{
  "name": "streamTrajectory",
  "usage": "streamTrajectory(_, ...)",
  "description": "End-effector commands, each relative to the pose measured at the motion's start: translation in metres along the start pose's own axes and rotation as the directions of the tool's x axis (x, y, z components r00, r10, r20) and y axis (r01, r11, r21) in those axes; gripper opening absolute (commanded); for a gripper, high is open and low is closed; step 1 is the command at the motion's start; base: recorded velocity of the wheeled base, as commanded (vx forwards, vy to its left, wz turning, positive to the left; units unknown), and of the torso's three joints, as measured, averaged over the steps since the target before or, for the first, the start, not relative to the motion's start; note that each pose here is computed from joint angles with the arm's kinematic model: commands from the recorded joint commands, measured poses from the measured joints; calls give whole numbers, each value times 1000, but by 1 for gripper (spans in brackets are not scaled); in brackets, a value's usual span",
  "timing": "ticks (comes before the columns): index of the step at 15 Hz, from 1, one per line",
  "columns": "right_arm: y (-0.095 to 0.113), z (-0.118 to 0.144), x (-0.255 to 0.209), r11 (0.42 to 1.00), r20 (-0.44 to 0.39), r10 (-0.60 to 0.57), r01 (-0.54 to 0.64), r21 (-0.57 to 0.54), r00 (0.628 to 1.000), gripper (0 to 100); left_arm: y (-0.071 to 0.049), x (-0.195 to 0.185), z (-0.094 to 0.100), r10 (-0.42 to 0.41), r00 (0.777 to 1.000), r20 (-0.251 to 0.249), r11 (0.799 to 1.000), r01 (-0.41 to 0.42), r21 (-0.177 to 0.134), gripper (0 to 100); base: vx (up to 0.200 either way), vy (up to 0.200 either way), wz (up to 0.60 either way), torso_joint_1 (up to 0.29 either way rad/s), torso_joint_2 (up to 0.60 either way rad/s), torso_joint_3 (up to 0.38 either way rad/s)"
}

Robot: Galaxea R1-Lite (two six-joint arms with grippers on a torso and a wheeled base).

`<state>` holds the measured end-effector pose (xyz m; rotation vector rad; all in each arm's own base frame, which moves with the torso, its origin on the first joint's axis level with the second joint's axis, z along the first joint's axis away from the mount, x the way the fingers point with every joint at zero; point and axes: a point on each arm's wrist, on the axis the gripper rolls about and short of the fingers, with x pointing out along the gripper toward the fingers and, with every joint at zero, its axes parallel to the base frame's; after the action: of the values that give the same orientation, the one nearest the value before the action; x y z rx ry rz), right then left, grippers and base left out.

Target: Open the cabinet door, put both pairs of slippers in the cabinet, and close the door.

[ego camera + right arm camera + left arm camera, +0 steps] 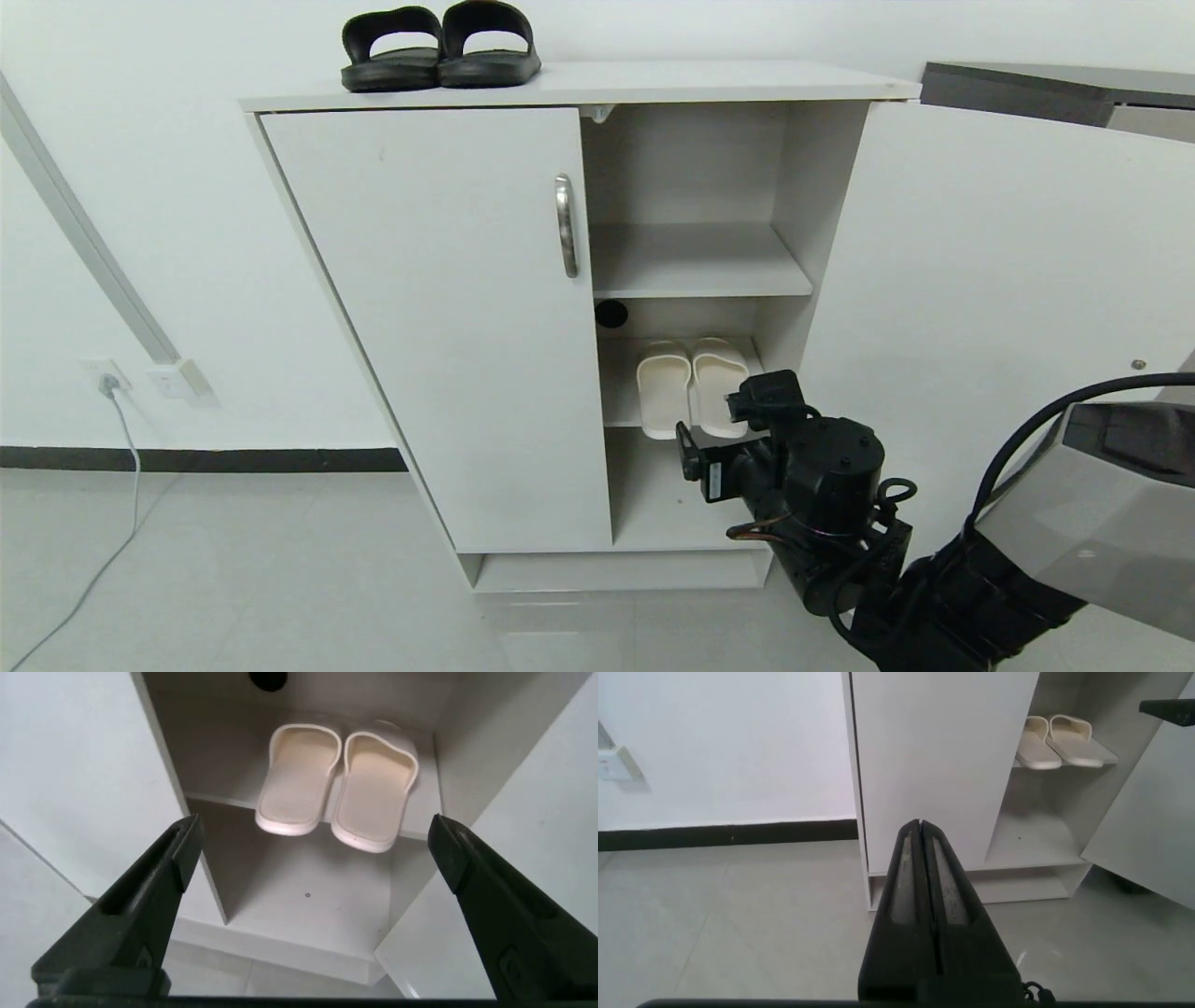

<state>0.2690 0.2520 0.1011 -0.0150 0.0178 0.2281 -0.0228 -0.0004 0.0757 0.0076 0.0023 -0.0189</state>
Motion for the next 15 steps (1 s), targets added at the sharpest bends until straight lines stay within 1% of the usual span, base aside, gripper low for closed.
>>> streamTrajectory(1,-5,-1,1,1000,2,-6,6,-2,1000,100,0,0,0,1,1000,1,1000,-1,0,0,0,0,0,0,0,0)
streamTrajectory(4,-7,-1,2,1000,19,-1,1,-10,1000,100,0,0,0,1,1000,1,1000,-1,0,0,0,0,0,0,0,0)
streamTrajectory(8,-10,-6,-2,998,10,54,-54,-28,998,100,0,0,0,1,1000,1,1000,-1,0,0,0,0,0,0,0,0)
streamTrajectory(11,-11,-9,-3,998,0,56,-56,-34,998,100,0,0,0,1,1000,-1,1000,-1,0,0,0,0,0,0,0,0)
streamTrajectory(15,-11,-10,-3,998,6,63,-63,-31,998,100,0,0,0,-1,1000,-1,1000,1,0,0,0,200,0,1,4,5)
